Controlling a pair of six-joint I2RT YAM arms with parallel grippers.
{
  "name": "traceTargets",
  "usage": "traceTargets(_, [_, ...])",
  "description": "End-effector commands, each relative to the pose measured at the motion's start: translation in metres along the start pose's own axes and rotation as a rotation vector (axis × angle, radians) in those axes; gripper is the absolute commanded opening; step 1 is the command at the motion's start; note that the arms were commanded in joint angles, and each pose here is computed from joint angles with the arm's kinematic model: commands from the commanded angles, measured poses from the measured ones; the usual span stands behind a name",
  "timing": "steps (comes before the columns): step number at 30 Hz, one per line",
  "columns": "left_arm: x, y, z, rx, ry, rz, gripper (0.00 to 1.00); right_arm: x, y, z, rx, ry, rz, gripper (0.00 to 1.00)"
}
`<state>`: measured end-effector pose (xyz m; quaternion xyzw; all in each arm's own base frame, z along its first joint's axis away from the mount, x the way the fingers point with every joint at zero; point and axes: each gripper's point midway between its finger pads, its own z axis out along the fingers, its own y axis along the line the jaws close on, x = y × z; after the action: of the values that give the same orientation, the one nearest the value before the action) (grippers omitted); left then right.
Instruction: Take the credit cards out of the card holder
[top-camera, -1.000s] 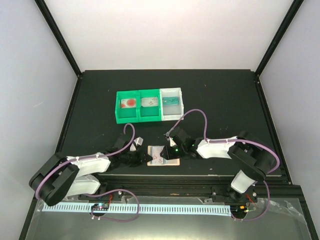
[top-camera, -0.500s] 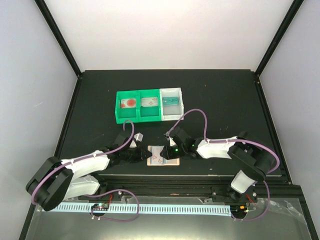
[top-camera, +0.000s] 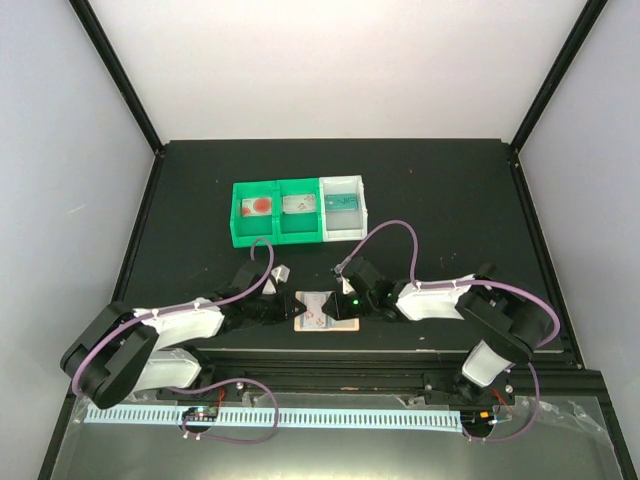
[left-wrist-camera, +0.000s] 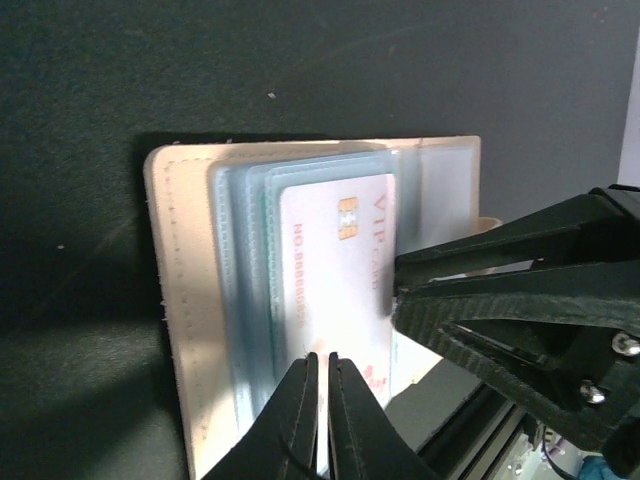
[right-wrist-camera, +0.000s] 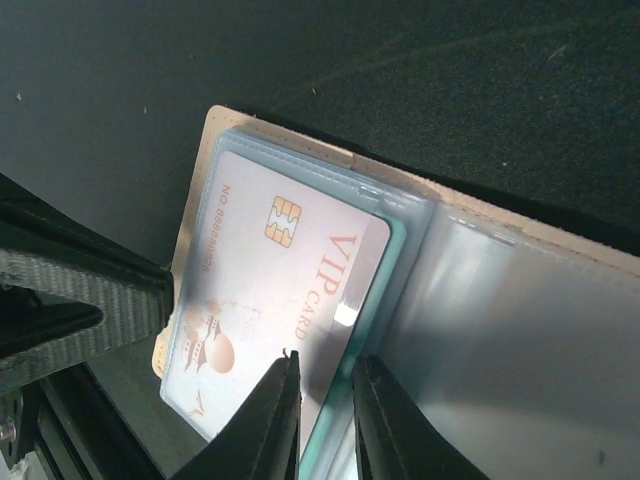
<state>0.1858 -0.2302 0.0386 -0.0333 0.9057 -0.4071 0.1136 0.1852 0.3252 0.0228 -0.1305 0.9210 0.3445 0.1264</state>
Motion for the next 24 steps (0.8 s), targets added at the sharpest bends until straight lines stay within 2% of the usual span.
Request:
traceTargets(1, [-0.002, 0.010, 0.003, -0.034, -0.015, 0.017, 0.07, -0.004, 0.001, -0.001, -0.010, -0.033, 0.011, 0.17])
traceTargets(8, [0.004, 0.032, 0.007, -0.115, 0.000, 0.002, 0.05, -0.004, 0.002, -0.002, -0.028, -0.048, 0.016, 0.17])
traceTargets(24, [0.003, 0.041, 0.003, -0.174, -0.013, 0.007, 0.02, -0.004, 0.004, -0.003, -0.049, -0.064, 0.021, 0.16])
